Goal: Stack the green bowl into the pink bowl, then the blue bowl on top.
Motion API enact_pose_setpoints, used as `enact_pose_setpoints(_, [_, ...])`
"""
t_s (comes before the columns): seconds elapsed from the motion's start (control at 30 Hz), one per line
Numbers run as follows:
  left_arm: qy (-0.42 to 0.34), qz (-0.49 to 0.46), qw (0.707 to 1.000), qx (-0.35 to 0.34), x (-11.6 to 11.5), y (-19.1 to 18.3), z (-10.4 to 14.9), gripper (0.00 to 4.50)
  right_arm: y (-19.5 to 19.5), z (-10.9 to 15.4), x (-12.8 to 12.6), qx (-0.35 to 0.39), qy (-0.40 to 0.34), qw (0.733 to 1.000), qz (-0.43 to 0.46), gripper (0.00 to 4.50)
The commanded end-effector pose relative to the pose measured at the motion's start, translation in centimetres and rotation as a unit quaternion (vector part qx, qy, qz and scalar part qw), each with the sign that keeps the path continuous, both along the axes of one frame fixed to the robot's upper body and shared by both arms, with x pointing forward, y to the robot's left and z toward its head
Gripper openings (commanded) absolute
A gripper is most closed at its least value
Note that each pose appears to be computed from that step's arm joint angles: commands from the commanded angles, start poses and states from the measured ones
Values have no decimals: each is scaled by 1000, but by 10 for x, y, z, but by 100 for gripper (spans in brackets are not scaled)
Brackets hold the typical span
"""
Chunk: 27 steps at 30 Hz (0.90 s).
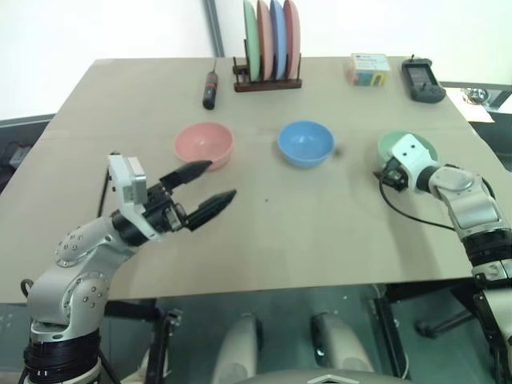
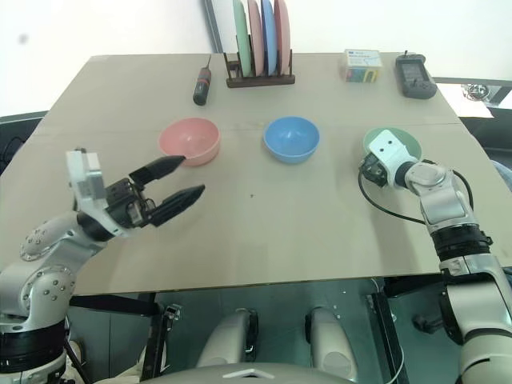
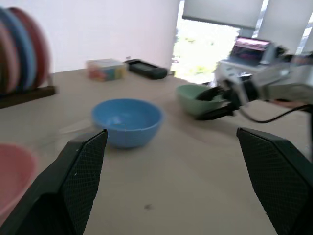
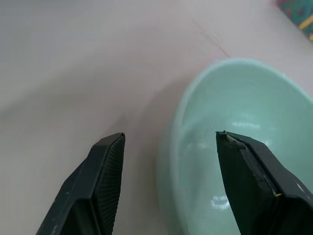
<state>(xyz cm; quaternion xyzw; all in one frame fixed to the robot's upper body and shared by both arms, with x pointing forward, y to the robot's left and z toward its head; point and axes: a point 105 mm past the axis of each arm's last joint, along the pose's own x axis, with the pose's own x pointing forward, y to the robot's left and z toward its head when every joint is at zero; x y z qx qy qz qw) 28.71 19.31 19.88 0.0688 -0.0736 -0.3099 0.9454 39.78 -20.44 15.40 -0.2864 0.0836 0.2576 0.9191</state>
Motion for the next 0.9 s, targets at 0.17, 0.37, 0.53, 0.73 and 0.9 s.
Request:
enact_pose_setpoints(0.17, [3, 147, 982, 118, 42, -11, 1, 450, 25, 45, -39, 69, -55, 992, 94, 379])
enact_pose_setpoints(0.37, [33, 145, 923, 354, 86, -33, -2, 450, 90, 65, -88, 136, -68, 958, 245, 444])
enact_pose_setpoints(0.53, [70, 134, 895, 419, 107, -51, -4, 450, 102, 78, -101, 117, -135, 949, 259, 444])
enact_pose_setpoints(0.73, [86, 139, 861, 482, 116, -48, -6, 450, 103, 86, -111, 161, -132, 945, 253, 444])
enact_pose_setpoints(0.9, [98, 167, 846, 497, 121, -34, -4, 450, 101, 90, -114, 165, -145, 947, 235, 444])
